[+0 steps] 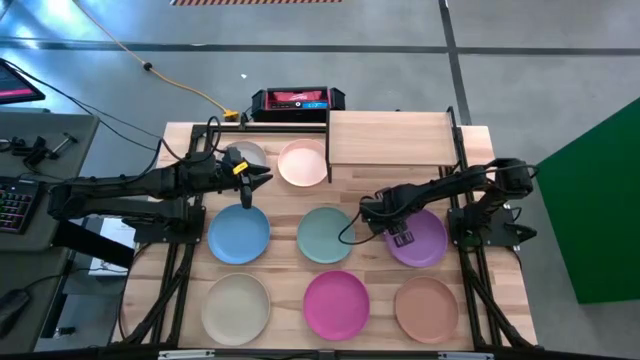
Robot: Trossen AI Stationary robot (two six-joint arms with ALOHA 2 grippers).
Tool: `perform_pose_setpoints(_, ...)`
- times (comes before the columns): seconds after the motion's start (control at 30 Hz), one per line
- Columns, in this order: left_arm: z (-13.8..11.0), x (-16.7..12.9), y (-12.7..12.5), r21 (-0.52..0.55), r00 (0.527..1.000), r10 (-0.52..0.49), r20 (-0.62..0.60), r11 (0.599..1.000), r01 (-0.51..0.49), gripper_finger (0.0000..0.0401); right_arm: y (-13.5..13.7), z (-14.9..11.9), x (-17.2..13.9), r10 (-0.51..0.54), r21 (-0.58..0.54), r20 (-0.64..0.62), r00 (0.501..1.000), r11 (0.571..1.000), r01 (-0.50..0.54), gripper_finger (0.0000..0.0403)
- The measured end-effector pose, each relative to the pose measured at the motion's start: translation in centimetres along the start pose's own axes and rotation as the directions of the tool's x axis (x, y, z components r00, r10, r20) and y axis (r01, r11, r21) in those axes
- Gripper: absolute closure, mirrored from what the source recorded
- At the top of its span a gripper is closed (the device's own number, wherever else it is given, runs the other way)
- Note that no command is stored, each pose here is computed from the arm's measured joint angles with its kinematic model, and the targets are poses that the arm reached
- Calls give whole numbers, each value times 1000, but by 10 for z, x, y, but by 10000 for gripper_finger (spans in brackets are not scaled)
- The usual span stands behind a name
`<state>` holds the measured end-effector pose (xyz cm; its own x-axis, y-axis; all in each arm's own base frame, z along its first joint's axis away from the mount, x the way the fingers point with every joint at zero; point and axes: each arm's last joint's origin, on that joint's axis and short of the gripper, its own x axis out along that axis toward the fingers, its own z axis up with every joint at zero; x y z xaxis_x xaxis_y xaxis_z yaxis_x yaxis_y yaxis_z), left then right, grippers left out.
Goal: Place and stack plates onto a shelf
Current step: Put the purple plate on the shelf
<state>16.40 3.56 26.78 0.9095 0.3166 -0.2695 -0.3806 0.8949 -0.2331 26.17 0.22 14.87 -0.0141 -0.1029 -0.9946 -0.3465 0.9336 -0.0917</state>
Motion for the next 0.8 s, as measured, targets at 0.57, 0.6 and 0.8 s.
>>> perform_pose_setpoints(0.57,0,0,0,-2,1000,0,0,1000,0,298,1,-4,-1,14,10,-34,999,1000,-14,399)
perform_pose_setpoints(0.6,0,0,0,-1,1000,0,0,1000,0,298,1,-4,-1,13,11,-35,999,1000,-13,399)
perform_pose_setpoints(0.8,0,0,0,-1,1000,0,0,1000,0,298,0,-3,-4,15,26,-47,999,1000,-14,401)
